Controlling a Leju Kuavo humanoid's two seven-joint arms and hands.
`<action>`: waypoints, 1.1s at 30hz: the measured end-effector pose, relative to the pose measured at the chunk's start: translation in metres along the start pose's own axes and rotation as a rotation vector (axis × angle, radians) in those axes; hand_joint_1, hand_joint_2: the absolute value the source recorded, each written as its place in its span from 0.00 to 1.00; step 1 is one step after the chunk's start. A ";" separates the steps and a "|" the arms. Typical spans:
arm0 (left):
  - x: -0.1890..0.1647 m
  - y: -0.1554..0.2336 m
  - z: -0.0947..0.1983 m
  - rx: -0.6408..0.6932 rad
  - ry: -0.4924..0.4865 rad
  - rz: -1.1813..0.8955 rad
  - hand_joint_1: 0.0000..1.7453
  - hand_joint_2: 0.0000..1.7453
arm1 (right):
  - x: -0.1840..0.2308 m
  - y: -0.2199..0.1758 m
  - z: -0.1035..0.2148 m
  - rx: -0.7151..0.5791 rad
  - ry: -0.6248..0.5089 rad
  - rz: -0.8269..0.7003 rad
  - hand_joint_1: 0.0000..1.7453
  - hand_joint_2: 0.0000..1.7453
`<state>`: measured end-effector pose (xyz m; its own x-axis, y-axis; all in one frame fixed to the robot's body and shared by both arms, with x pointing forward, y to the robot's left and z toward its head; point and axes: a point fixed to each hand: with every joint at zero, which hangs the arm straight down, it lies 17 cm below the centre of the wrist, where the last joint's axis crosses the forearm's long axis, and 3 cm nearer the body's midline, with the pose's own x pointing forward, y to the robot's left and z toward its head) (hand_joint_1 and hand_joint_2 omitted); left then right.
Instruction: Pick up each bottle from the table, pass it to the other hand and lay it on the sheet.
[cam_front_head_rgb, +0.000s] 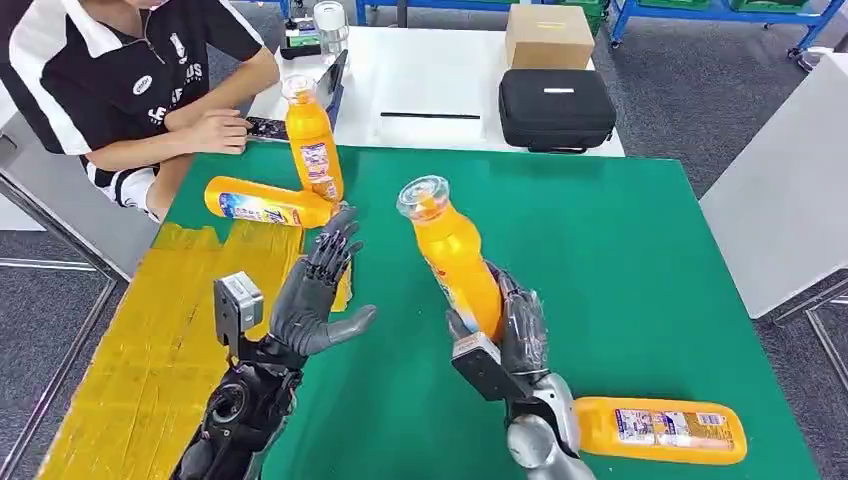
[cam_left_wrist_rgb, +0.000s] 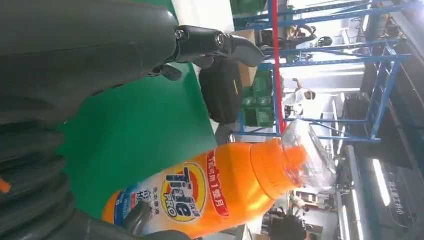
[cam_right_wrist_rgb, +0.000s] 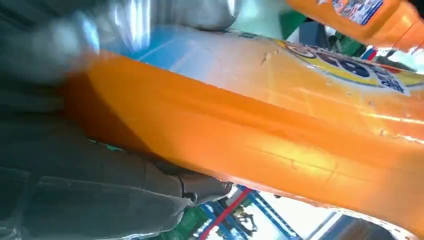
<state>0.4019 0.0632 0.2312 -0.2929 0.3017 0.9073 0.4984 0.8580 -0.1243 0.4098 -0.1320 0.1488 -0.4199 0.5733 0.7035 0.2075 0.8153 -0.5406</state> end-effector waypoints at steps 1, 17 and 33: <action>-0.001 0.001 0.000 0.002 0.005 0.010 0.00 1.00 | 0.007 0.003 0.000 0.003 -0.022 0.007 1.00 1.00; -0.026 0.005 -0.003 0.014 0.091 0.175 0.00 1.00 | 0.084 0.037 -0.002 0.034 -0.281 0.068 0.99 1.00; -0.071 0.028 0.010 0.104 0.210 0.342 0.00 1.00 | 0.107 0.049 -0.005 0.028 -0.401 0.197 1.00 1.00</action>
<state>0.4289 0.0702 0.1591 0.0537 0.4945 0.8675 0.4496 0.7638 -0.4631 0.3794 -0.0302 0.2004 -0.6851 0.6363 0.3546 0.2959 0.6879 -0.6627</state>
